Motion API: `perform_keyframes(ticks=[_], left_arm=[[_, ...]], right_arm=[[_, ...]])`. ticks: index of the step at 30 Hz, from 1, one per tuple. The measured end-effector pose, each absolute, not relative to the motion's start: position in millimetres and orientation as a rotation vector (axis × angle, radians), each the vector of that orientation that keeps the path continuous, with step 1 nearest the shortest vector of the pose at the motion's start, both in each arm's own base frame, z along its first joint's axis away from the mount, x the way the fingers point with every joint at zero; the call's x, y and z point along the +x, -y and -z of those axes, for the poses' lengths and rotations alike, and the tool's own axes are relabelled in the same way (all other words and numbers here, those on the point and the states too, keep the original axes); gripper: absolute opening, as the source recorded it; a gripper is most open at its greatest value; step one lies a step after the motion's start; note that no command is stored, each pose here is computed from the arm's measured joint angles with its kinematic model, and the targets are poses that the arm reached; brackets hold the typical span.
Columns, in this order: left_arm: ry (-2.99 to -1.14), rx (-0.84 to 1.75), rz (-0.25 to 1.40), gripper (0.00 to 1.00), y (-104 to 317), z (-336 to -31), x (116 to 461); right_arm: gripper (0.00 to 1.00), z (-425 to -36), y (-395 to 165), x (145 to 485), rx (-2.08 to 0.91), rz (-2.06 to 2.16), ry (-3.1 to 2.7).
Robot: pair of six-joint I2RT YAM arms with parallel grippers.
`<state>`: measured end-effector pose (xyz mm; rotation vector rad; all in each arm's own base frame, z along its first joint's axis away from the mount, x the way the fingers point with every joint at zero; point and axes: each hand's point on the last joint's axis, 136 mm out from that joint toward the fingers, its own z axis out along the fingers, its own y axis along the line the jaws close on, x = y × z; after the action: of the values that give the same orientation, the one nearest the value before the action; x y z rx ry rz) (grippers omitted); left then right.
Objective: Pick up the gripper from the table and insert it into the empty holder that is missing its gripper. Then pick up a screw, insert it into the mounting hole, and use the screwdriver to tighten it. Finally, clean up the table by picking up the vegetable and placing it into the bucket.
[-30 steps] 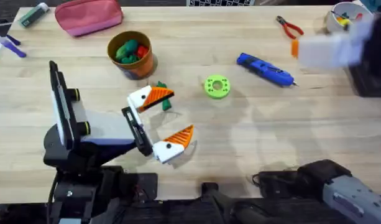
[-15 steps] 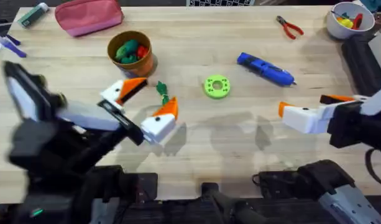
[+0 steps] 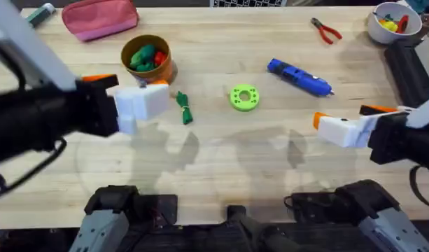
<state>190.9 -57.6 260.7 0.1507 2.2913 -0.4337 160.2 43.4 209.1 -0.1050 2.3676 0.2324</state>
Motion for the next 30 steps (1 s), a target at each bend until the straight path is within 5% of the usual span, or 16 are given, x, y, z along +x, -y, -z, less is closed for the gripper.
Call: perform_keyframes(ticks=[8,17,30], left_arm=[[-2.521,0.077,0.442,0.985,51,-233,208],[-2.925,-0.192,0.301,0.987,53,-156,229],[-3.124,-0.34,0.119,0.987,104,-81,281]], right_arm=[[0.993,-213,-44,164,-0.099,-0.238,-2.343],[0.993,-214,-44,165,-0.099,-0.239,-2.342],[0.994,-214,-44,165,-0.099,-0.239,-2.342]])
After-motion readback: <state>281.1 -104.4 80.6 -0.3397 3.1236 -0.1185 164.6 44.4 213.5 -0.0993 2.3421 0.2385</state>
